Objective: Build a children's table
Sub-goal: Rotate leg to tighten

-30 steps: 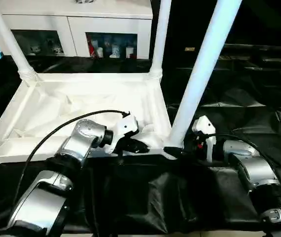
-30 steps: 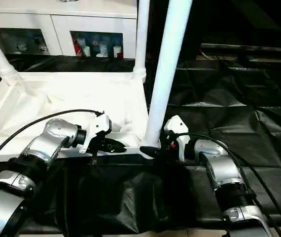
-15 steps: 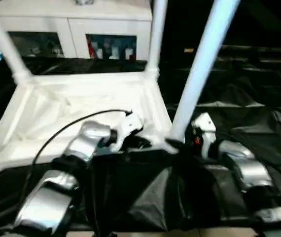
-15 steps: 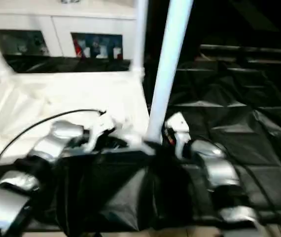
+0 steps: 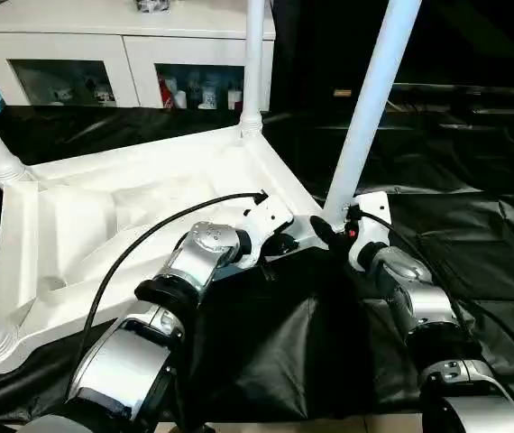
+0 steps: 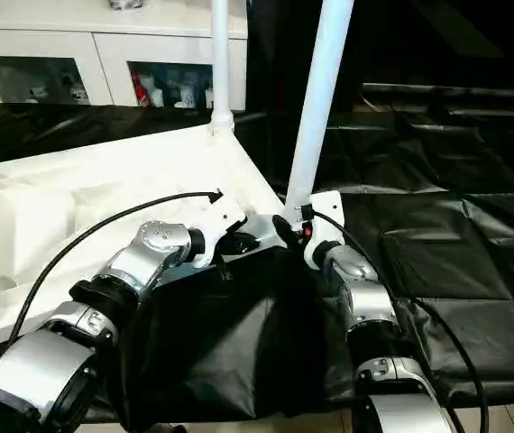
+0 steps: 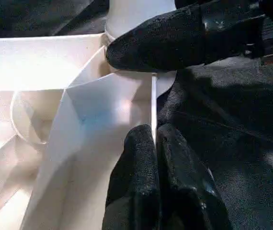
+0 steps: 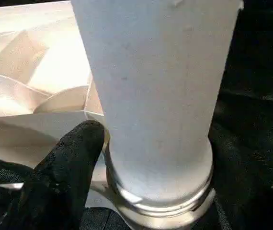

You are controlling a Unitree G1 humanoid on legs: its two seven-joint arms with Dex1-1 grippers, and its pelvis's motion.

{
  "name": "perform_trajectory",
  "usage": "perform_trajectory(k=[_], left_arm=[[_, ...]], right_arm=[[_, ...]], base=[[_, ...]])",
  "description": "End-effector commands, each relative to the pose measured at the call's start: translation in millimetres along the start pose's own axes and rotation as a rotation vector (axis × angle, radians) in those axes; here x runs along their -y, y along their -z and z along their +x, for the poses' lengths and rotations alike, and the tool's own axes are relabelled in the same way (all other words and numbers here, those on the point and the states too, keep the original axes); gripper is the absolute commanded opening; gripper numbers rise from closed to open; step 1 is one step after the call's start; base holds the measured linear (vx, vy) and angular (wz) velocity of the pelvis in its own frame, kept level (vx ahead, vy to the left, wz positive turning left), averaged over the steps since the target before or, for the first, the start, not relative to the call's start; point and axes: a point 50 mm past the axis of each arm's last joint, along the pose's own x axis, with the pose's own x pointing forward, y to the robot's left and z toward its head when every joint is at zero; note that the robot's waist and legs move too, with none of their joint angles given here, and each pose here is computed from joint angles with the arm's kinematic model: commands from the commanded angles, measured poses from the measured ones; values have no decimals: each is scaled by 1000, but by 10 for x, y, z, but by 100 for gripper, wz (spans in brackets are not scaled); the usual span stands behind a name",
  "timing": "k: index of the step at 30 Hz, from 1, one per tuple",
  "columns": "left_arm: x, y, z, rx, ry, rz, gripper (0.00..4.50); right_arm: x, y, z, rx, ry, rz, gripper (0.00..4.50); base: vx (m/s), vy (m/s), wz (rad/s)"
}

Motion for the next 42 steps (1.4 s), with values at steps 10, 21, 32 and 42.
perform_trajectory(k=[10, 21, 32, 42], left_arm=[[87, 54, -248, 79, 298, 81, 0], [64, 147, -463, 49, 401, 80, 0], [34, 100, -372, 62, 296, 55, 0], [-49, -73, -5, 26, -55, -26, 0]], right_arm=[[-115, 46, -275, -108, -522, -152, 377], [-45, 45, -475, -183, -683, -212, 363], [-131, 155, -413, -175, -607, -156, 283], [-87, 300, -62, -159, -60, 4, 275]], base=[[0, 0, 0], [0, 0, 0], [0, 0, 0], [0, 0, 0]])
